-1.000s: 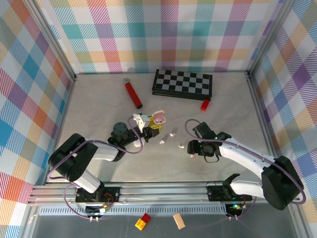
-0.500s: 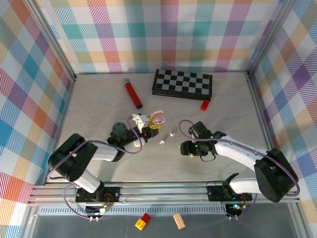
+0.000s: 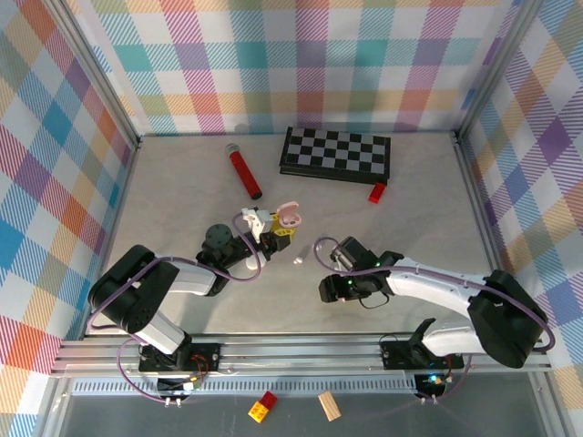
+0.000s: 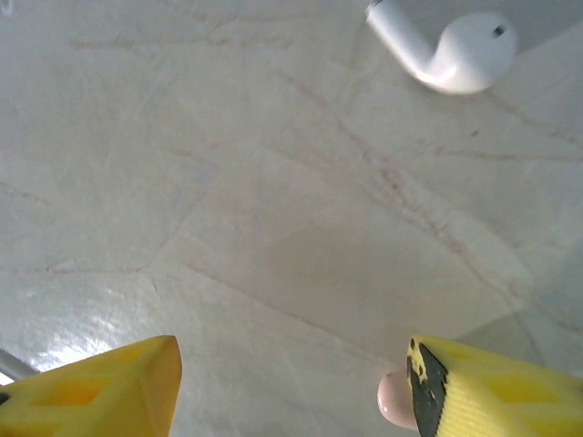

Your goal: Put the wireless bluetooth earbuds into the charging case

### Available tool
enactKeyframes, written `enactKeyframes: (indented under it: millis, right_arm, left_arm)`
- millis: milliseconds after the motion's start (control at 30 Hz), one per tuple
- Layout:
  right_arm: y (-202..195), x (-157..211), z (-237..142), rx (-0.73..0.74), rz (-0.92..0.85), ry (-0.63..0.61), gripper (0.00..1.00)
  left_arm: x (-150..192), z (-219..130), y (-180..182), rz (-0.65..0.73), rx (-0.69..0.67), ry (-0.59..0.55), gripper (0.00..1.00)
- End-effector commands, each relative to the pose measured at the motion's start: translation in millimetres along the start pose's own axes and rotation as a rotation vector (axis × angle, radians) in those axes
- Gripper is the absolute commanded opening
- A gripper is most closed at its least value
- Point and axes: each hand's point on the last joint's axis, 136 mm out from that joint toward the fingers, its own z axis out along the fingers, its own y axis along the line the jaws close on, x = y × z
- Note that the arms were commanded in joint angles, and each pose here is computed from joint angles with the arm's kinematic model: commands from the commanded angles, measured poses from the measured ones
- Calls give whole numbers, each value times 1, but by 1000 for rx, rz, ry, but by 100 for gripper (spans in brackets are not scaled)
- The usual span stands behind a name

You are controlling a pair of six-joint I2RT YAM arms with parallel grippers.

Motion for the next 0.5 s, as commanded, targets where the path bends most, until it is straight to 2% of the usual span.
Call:
enactKeyframes:
  millis: [0,167,467]
  right_arm:
    - [-6,-4,-13,60,23,-35,65]
    - [-29,-9,-23,178,43,-78,66]
    - [-21,0,1,115,58,46,67]
  left_arm:
    - [-20,-2,1,36,6,-63,34]
    - [-20,-4,2,35,-1,-64,34]
    - [-19,-7,3,33,-5,-61,34]
